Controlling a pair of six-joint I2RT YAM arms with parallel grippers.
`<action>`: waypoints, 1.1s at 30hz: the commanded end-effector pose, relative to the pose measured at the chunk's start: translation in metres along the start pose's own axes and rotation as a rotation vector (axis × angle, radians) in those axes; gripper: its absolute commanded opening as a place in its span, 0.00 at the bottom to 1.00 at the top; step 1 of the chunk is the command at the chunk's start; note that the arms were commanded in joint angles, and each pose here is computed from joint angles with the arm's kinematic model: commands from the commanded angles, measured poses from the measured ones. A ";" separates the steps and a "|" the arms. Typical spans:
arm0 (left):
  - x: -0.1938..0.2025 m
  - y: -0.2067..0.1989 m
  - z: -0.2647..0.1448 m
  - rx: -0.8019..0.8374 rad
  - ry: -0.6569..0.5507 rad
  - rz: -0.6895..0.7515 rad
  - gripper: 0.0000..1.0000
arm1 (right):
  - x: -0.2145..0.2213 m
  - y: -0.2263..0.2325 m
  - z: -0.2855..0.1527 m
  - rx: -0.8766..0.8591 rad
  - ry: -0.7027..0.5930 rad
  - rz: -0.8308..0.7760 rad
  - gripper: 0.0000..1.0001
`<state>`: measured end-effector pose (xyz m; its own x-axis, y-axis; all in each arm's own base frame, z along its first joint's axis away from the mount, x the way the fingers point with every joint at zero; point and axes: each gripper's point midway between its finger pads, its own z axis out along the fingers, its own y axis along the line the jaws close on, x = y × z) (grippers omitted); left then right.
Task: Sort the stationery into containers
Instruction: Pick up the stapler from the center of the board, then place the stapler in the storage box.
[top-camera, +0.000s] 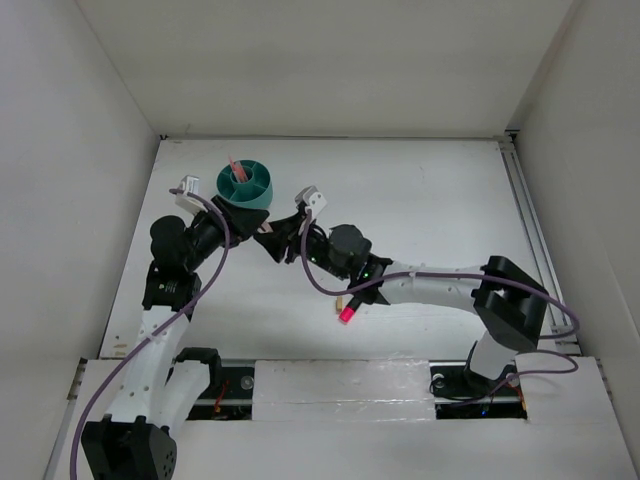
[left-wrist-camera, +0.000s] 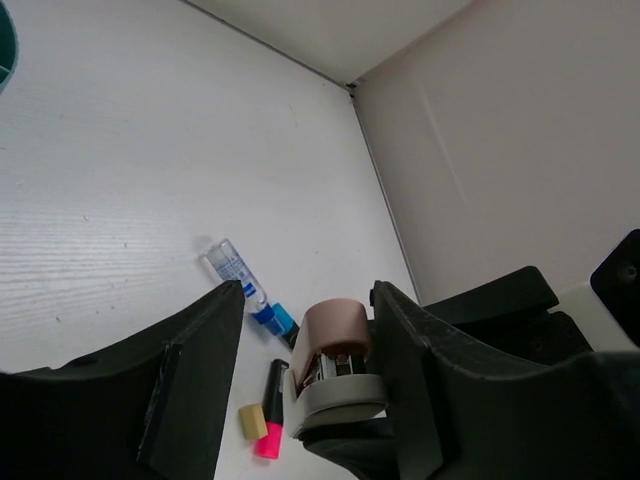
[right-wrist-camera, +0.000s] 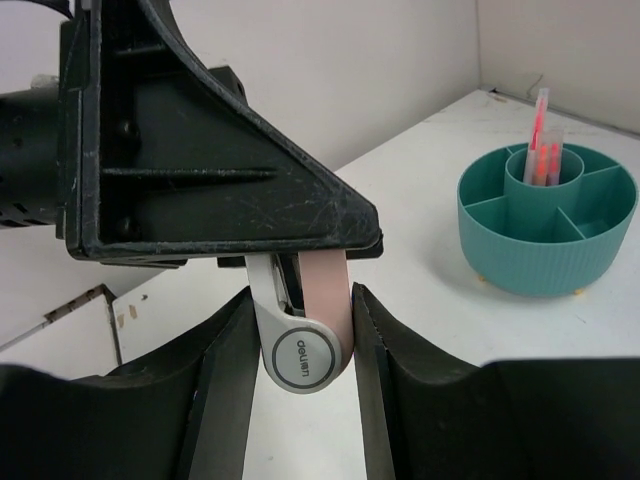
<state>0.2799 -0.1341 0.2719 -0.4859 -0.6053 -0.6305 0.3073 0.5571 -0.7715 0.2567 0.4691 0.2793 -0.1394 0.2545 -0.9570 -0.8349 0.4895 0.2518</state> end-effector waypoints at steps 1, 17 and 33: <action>-0.014 -0.009 0.001 0.028 -0.055 0.033 0.49 | -0.029 0.015 0.010 -0.034 -0.082 0.006 0.00; -0.023 -0.010 0.014 0.028 -0.043 0.029 0.00 | -0.030 0.027 0.003 -0.091 -0.101 0.008 0.01; -0.043 -0.043 0.018 0.086 0.039 0.208 0.00 | -0.025 0.001 -0.025 -0.062 -0.074 -0.006 0.88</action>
<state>0.3040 -0.1421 0.2988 -0.5028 -0.5138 -0.6951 0.3793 0.5914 -0.7116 0.2502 0.4573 0.2747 -0.1325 0.2479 -0.9597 -0.8531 0.4645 0.2378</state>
